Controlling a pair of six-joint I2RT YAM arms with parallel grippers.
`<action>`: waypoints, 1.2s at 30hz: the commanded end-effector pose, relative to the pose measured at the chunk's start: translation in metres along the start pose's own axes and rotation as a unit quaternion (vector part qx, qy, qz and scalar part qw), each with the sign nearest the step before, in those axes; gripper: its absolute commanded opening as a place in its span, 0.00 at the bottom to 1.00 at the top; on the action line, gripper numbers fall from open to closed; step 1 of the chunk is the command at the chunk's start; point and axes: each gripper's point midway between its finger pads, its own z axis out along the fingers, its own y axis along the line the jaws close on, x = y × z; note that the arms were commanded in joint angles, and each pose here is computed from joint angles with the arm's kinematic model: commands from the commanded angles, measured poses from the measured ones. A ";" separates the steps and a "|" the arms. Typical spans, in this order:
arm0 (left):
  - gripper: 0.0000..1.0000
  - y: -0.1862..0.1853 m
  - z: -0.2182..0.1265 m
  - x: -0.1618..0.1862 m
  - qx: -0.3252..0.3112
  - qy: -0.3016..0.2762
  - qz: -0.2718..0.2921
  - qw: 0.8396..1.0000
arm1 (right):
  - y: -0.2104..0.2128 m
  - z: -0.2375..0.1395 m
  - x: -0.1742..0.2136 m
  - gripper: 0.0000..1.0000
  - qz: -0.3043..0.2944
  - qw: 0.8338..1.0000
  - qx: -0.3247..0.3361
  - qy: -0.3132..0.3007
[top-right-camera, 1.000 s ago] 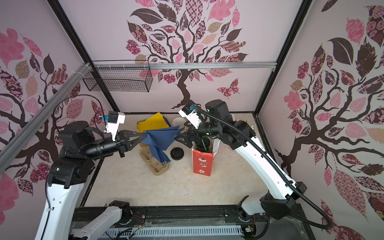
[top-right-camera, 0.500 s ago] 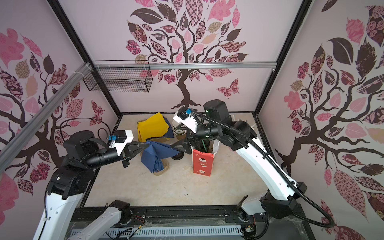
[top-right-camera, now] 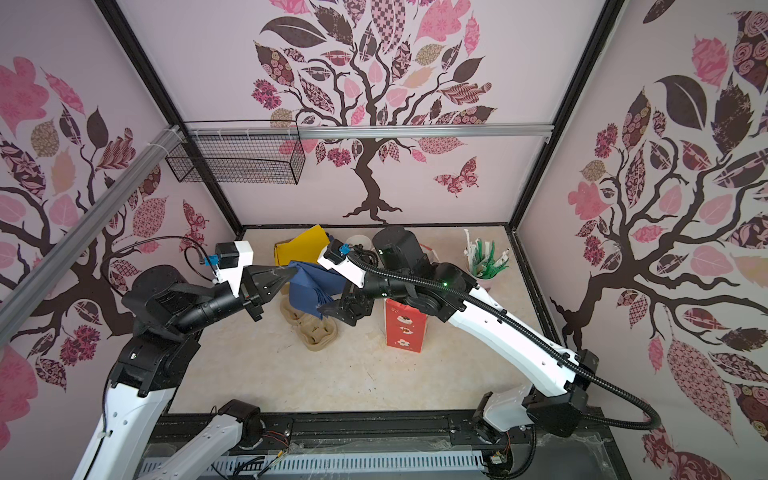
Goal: Pack the takeout coffee
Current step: 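Grasp the blue napkins with the right gripper from the left gripper, then carry the blue napkins over the bag with the right gripper while the left withdraws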
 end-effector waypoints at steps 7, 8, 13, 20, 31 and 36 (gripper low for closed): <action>0.00 0.025 0.008 0.001 -0.056 -0.016 -0.064 0.996 | -0.007 0.020 -0.040 0.89 -0.010 0.995 0.069 -0.072; 0.00 0.026 0.008 -0.001 -0.058 -0.019 -0.065 0.996 | -0.010 0.021 -0.042 0.85 -0.005 0.994 0.077 -0.076; 0.00 0.029 0.008 -0.002 -0.064 -0.024 -0.077 0.995 | -0.020 0.022 -0.047 0.57 0.011 0.991 0.101 -0.088; 0.00 0.028 0.012 -0.006 -0.051 -0.035 -0.098 0.993 | -0.023 0.017 -0.051 0.26 0.027 0.988 0.113 -0.103; 0.71 0.038 0.012 -0.049 -0.058 -0.122 -0.126 0.983 | -0.033 -0.062 -0.054 0.00 0.110 0.968 0.204 -0.099; 0.89 0.048 0.017 -0.031 -0.076 -0.114 -0.157 0.978 | -0.071 -0.154 -0.041 0.00 0.256 0.880 0.388 -0.101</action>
